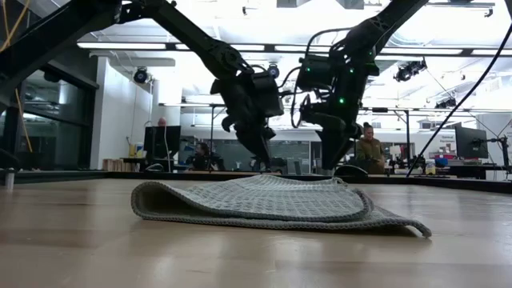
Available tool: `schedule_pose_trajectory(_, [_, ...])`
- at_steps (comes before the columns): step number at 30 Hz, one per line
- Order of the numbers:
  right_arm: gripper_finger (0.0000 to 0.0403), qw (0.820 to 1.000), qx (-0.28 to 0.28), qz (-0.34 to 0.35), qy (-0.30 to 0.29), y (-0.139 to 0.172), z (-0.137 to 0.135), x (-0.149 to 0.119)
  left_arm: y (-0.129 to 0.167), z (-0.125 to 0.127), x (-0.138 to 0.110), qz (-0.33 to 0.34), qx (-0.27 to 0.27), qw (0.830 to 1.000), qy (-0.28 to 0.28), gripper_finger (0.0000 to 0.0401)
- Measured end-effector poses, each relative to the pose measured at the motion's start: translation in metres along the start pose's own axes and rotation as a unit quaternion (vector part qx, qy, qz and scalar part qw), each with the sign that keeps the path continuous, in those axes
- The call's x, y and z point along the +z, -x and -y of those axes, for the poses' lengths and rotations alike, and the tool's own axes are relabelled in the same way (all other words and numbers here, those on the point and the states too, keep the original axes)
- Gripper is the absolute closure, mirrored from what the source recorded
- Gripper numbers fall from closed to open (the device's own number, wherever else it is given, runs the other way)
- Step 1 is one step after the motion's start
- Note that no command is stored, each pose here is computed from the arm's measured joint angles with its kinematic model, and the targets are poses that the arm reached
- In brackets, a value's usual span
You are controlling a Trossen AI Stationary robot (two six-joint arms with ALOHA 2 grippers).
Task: Fold microfiber towels
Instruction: Fold the gray microfiber towel
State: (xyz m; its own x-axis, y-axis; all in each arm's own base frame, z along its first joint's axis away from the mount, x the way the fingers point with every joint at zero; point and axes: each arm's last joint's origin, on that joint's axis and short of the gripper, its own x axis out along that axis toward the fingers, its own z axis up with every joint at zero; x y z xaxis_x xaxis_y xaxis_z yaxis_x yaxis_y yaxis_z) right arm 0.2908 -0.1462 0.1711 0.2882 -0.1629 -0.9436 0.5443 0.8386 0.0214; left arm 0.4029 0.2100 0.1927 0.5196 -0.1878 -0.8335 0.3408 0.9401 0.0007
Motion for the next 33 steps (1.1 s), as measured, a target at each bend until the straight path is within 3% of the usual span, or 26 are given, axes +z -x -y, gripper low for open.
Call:
schedule_pose_trajectory(4, [0.0252,1.000,-0.001,-0.009,0.005,0.000,0.000,-0.002,0.000,0.000,0.000,-0.018,0.018,0.999,0.036,0.0391])
schedule_pose_trajectory(9, [0.0252,1.000,-0.001,-0.013,0.018,0.000,0.000,-0.002,0.007,-0.005,-0.010,0.028,-0.051,0.994,0.091,0.0391])
schedule_pose_trajectory(14, [0.0252,1.000,0.015,-0.012,0.015,0.000,0.007,-0.001,0.017,-0.019,-0.024,0.057,-0.067,0.986,0.142,0.0391])
schedule_pose_trajectory(24, [0.0252,0.998,0.061,-0.007,-0.034,-0.013,0.030,-0.013,0.025,-0.028,-0.037,0.046,-0.054,0.984,0.161,0.0391])
schedule_pose_trajectory(33, [0.0252,0.997,0.061,0.012,-0.046,-0.024,0.031,-0.021,0.008,-0.031,-0.061,0.065,-0.071,0.973,0.211,0.0391])
